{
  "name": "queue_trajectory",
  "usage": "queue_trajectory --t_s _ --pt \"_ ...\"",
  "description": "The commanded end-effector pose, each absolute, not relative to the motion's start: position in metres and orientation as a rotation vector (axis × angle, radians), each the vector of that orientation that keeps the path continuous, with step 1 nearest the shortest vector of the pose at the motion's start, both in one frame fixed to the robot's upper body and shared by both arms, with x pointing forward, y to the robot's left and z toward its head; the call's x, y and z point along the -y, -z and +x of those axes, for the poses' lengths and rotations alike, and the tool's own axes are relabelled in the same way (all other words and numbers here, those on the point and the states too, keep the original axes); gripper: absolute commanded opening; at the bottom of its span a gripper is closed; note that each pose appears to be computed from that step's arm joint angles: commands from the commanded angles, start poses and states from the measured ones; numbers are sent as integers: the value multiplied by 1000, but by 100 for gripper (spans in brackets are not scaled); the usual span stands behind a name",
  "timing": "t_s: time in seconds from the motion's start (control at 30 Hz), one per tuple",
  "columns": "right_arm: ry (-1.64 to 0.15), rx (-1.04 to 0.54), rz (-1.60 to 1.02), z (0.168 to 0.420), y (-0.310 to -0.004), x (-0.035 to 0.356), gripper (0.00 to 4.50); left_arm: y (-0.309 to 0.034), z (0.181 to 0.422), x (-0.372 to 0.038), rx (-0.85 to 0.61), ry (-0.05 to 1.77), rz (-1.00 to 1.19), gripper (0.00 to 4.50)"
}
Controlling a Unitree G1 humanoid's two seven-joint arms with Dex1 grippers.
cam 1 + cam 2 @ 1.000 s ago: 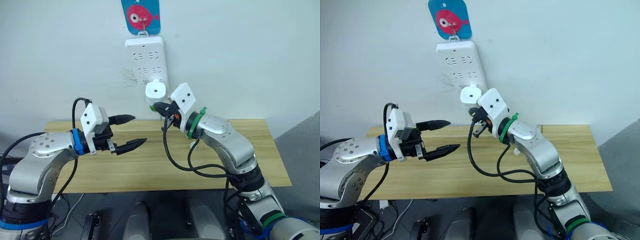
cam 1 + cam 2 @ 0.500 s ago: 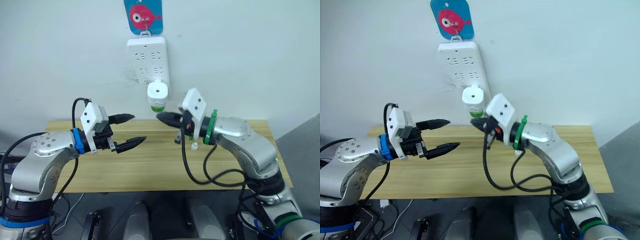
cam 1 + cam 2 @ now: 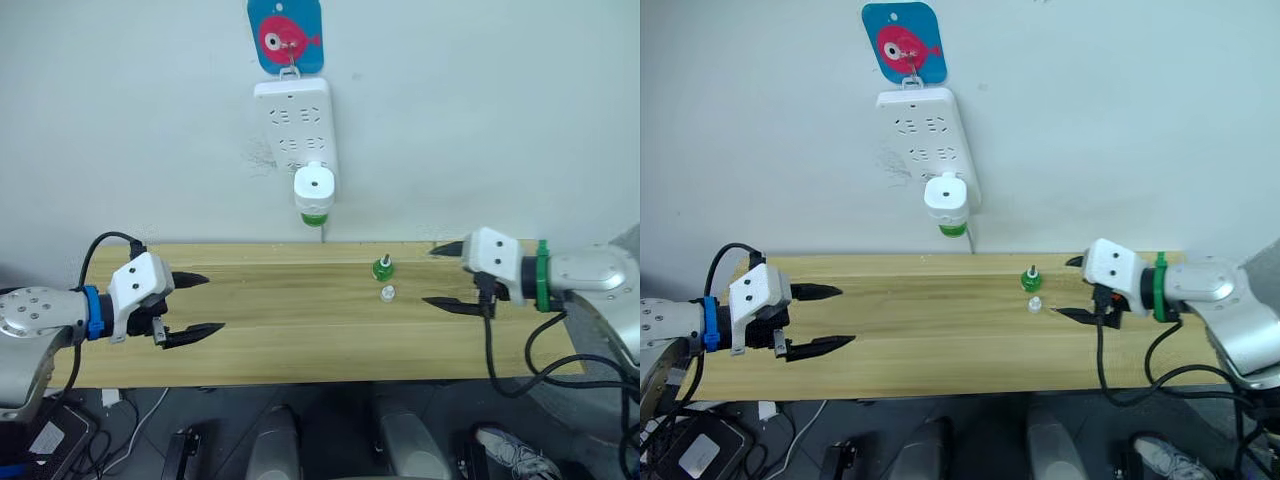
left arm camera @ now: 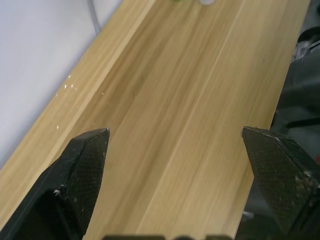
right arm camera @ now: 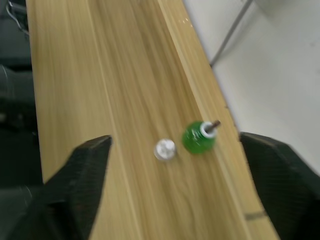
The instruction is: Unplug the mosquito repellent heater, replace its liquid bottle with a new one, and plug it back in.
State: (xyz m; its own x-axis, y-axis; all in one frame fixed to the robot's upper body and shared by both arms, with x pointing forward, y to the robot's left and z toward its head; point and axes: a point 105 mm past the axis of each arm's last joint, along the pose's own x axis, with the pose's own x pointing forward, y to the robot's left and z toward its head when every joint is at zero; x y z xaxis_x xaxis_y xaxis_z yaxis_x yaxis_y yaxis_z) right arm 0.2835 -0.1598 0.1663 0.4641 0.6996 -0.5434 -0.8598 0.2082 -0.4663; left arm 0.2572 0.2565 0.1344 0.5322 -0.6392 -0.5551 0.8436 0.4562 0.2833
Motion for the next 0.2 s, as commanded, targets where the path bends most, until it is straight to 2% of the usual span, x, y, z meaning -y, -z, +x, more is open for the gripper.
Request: queue_trajectory --t_s 0.03,0.2 --pt "-1097 -205 -866 283 -177 172 447 -139 254 -262 -399 906 653 450" --pt "-1083 -212 -878 286 -175 178 447 -137 253 -259 -374 900 614 450"
